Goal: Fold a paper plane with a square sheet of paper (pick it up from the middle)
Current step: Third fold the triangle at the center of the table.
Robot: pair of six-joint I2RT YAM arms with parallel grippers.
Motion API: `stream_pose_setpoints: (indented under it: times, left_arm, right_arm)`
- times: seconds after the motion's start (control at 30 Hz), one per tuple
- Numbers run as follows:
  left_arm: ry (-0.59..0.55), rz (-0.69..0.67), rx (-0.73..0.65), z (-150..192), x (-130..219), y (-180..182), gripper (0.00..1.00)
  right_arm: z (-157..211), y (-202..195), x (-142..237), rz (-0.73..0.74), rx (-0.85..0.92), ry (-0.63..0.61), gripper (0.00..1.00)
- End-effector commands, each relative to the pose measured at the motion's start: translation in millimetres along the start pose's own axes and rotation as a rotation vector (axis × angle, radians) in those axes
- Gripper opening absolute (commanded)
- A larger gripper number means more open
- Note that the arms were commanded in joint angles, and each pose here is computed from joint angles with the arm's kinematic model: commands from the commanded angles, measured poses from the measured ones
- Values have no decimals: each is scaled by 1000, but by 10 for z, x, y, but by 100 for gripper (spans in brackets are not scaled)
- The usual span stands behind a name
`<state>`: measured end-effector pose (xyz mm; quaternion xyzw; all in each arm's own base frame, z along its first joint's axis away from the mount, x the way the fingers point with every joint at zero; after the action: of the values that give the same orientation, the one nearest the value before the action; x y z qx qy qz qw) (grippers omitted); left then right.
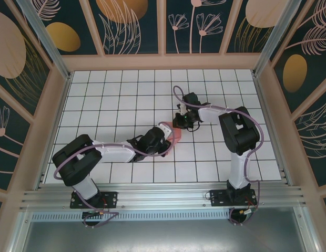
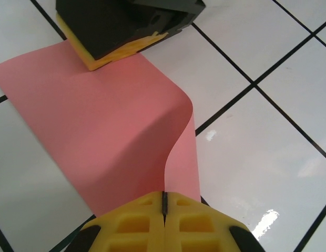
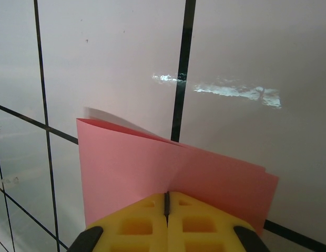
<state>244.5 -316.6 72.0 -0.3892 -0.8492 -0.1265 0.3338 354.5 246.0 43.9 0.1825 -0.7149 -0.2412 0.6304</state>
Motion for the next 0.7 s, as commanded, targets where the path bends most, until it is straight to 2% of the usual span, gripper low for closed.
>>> stream_pose_setpoints:
  times: [0.0, 0.1, 0.67]
  left_arm:
    - [-18, 25, 51, -71, -42, 69, 0]
    - [-16, 57, 55, -77, -65, 62, 0]
    - [21, 41, 61, 7, -169, 235, 0]
  right_arm:
    - [101, -102, -102, 48, -9, 53, 7]
    - [110, -109, -110, 45, -13, 55, 7]
    - [166, -132, -157, 53, -24, 65, 7]
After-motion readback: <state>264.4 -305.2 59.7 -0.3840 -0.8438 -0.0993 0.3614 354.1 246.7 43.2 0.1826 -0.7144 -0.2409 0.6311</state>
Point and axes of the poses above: each hand's point on the last joint's axis, 136 mm out from that joint toward the fingers, its own x axis back along the fingers, its own y axis along the line the jaws close on, z = x × y, the point moved 3 cm from there along x, back along the fingers, and after that the axes turned 12 degrees about -x, right-handed, at the moved point
